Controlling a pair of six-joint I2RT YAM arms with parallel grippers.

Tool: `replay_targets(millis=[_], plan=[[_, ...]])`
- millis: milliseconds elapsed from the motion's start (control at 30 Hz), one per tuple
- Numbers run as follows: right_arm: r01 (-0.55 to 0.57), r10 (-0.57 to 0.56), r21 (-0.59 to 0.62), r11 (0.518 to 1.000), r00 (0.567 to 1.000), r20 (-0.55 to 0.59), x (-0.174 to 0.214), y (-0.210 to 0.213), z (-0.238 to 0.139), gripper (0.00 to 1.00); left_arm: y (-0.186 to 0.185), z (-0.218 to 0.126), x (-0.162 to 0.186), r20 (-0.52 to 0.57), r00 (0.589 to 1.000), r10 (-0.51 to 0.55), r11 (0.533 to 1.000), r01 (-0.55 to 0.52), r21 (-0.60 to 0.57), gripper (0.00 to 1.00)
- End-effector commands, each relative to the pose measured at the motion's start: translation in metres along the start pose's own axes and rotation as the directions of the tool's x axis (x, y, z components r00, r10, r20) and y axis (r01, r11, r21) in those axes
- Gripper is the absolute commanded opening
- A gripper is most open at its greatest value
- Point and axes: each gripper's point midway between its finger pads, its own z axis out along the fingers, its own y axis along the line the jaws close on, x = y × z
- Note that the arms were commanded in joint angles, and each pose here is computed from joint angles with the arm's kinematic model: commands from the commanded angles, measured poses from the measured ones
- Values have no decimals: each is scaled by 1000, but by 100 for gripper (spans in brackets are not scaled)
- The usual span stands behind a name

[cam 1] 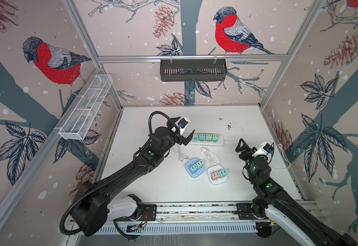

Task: Insert the plug
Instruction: 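Reach the right gripper to the loose teal adapter while the left arm draws back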

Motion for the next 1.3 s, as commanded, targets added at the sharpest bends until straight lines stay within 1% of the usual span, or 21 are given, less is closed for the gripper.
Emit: replay_targets(millis=[0, 33, 67, 100, 133, 167, 333, 433, 500, 567, 633, 667, 733, 767, 800, 833, 933, 1033, 1100, 1133, 1267], plan=[[-36, 40, -100, 994, 999, 34, -7, 12, -7, 99, 44, -21, -25, 172, 970, -175, 966, 203, -163, 100], [-10, 16, -154, 988, 999, 36, -7, 19, -10, 100, 52, -26, -25, 191, 957, -217, 954, 249, -168, 100], [9, -6, -177, 984, 1000, 20, -4, 22, -11, 100, 57, -29, -24, 198, 948, -248, 945, 281, -166, 100], [57, -57, -224, 973, 998, 9, -3, 31, -13, 100, 63, -31, -25, 203, 939, -277, 934, 313, -172, 100], [128, -133, -298, 946, 991, 6, -1, 44, -16, 100, 69, -34, -25, 207, 931, -301, 922, 339, -185, 100], [157, -169, -332, 930, 986, -9, 2, 52, -16, 100, 73, -36, -25, 213, 920, -329, 909, 369, -193, 100], [205, -268, -399, 894, 957, -109, 26, 72, -10, 100, 92, -49, -18, 247, 851, -464, 834, 514, -204, 100], [260, -337, -377, 889, 929, -155, 43, 79, -3, 100, 97, -56, -19, 254, 832, -493, 820, 542, -183, 100], [324, -400, -344, 881, 899, -178, 53, 87, -1, 100, 104, -61, -18, 258, 820, -510, 798, 564, -215, 100], [381, -463, -327, 865, 857, -226, 68, 102, -3, 100, 116, -68, -13, 272, 801, -532, 749, 596, -288, 100], [399, -508, -368, 840, 816, -276, 81, 135, -8, 100, 132, -80, -6, 299, 778, -552, 678, 628, -383, 100], [402, -524, -383, 831, 798, -298, 88, 147, -11, 100, 141, -87, -3, 320, 764, -561, 634, 645, -428, 100], [393, -540, -411, 823, 765, -351, 106, 176, -18, 99, 158, -109, 9, 389, 715, -581, 500, 691, -522, 99], [378, -545, -440, 815, 756, -361, 115, 189, -22, 99, 162, -117, 13, 413, 701, -581, 461, 702, -543, 99], [362, -557, -476, 801, 744, -370, 128, 202, -26, 99, 164, -123, 14, 433, 697, -571, 448, 707, -547, 99], [346, -563, -506, 790, 737, -375, 139, 212, -29, 99, 163, -127, 14, 442, 700, -562, 453, 707, -544, 99], [313, -616, -602, 734, 680, -398, 186, 237, -36, 100, 168, -142, 15, 497, 674, -547, 416, 734, -537, 99], [321, -689, -655, 684, 580, -435, 231, 256, -34, 98, 175, -154, 20, 530, 649, -546, 375, 755, -538, 99], [338, -741, -686, 644, 496, -452, 262, 266, -32, 93, 183, -163, 27, 548, 635, -545, 330, 763, -556, 99], [341, -760, -700, 628, 465, -455, 275, 270, -31, 90, 187, -167, 32, 559, 626, -543, 303, 767, -565, 99], [292, -815, -776, 559, 364, -451, 323, 287, -35, 87, 201, -183, 50, 608, 577, -545, 200, 794, -575, 99]])
